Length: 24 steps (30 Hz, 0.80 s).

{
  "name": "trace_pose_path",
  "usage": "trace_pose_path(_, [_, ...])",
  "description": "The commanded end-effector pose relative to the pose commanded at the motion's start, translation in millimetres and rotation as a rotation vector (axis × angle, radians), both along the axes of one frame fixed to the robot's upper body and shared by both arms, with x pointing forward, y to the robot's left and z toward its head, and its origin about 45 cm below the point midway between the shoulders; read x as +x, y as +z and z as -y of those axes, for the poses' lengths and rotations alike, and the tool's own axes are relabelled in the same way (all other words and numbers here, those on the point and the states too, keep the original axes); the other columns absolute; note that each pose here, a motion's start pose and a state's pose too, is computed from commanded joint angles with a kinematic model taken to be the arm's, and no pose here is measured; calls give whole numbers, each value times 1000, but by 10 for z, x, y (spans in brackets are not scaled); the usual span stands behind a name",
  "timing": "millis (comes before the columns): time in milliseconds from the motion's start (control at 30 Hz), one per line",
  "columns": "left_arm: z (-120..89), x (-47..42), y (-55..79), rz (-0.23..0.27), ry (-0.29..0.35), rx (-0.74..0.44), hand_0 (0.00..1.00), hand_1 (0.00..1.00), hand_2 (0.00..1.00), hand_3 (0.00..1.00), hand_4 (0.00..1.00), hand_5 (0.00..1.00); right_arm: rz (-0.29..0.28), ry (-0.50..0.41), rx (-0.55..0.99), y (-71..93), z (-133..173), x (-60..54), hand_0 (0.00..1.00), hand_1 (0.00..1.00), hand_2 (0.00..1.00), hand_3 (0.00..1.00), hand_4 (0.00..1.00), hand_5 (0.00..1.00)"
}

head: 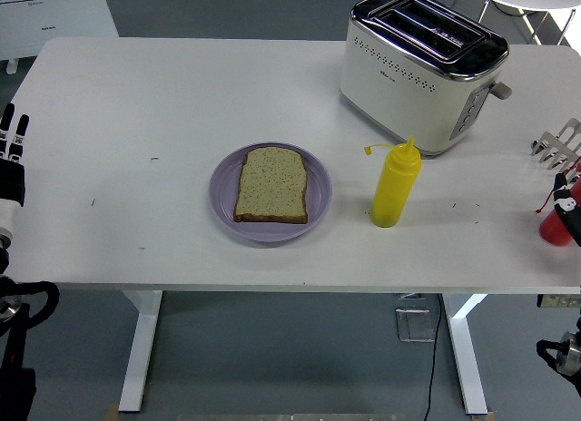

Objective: Pick up the cup,pour liquid into bread,place the cup on the desk

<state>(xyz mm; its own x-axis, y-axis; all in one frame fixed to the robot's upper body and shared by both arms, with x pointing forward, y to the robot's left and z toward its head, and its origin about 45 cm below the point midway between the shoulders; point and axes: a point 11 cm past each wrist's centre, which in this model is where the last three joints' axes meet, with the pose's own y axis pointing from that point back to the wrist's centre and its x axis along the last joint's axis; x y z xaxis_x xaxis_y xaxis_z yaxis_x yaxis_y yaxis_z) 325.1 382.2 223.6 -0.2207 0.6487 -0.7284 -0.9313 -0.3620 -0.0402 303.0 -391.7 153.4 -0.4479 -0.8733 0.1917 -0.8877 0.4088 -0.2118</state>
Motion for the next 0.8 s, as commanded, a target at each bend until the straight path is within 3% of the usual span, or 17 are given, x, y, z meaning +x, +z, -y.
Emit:
trace_pose_path(400, [-1, 2, 4, 1, 1, 0, 804, 779, 809, 776, 478, 998, 38, -24, -2, 134, 86, -58, 971, 869, 969, 998, 778, 215])
trace_pose_path(800, [-2, 9, 19, 5, 0, 2, 804, 778, 809, 776, 477, 998, 110, 0, -11, 395, 55, -96, 975, 872, 969, 998, 787, 215])
